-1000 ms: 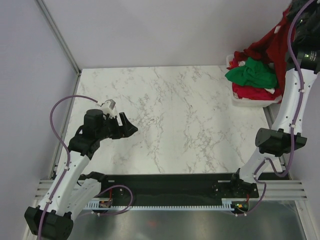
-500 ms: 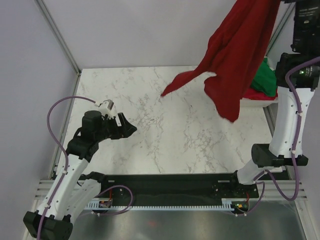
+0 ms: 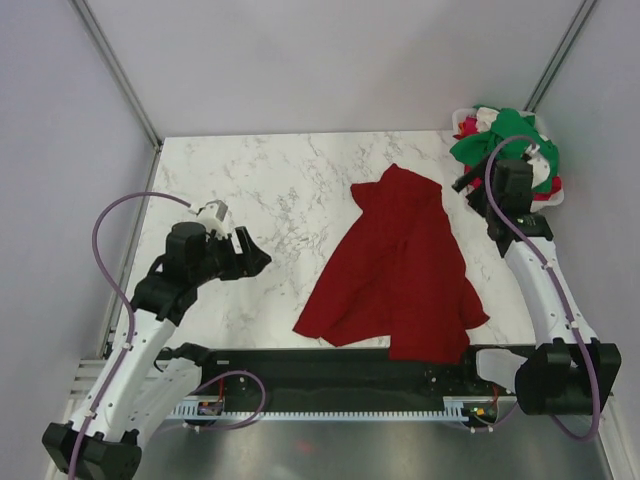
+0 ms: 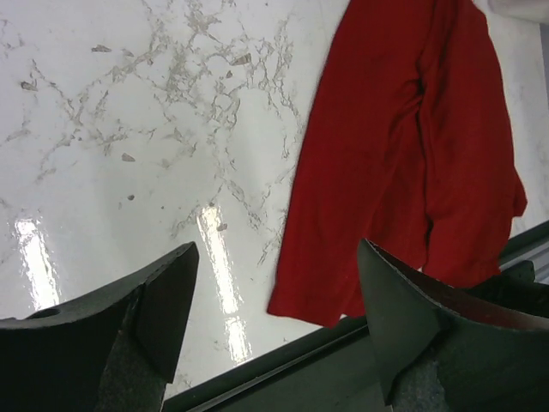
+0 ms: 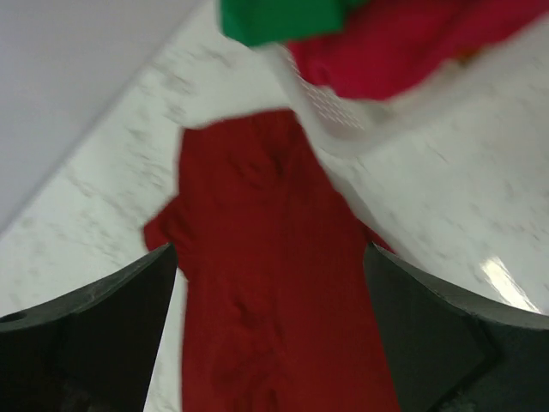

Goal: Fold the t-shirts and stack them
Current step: Move the tshirt to the center of the board, then flatten the tshirt out

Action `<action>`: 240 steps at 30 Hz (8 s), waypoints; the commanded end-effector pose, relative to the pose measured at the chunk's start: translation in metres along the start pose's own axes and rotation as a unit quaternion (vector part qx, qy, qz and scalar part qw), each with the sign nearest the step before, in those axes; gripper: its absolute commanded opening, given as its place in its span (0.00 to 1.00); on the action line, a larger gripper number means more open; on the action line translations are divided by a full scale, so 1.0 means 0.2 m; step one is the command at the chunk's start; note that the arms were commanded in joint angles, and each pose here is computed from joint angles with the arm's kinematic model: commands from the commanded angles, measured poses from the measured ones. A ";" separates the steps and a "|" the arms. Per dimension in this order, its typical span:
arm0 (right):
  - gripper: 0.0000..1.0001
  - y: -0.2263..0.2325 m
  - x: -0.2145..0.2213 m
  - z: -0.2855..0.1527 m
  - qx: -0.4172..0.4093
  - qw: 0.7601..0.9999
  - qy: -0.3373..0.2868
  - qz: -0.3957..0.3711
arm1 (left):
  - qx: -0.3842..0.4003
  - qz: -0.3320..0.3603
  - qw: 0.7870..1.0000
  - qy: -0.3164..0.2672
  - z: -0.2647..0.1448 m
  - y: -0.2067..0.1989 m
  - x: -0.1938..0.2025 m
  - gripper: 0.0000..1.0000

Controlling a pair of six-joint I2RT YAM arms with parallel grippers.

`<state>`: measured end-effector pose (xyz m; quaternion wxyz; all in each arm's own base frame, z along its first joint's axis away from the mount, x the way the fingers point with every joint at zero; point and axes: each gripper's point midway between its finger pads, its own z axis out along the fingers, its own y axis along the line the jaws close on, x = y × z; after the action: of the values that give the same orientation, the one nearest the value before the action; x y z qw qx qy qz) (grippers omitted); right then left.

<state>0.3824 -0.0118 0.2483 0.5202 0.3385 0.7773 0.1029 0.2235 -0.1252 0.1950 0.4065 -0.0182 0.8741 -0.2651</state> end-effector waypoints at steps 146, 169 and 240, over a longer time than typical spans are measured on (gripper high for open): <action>0.98 0.92 -0.15 0.96 -0.050 0.981 -0.028 -0.187 | -0.301 0.149 0.942 0.007 0.96 0.66 -1.27 1.00; 0.98 0.49 0.63 0.16 -0.136 0.958 0.172 -0.187 | -0.194 -0.139 0.954 0.179 0.34 0.35 0.44 0.84; 0.98 0.32 0.70 0.05 -0.132 0.946 0.181 -0.233 | -0.188 -0.032 0.965 0.181 0.24 0.14 0.16 0.64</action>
<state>0.3852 0.1219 0.1589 0.4003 0.0587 0.9051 0.1306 0.2563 -0.1366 0.1211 0.2124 -0.0796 0.9677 -0.1101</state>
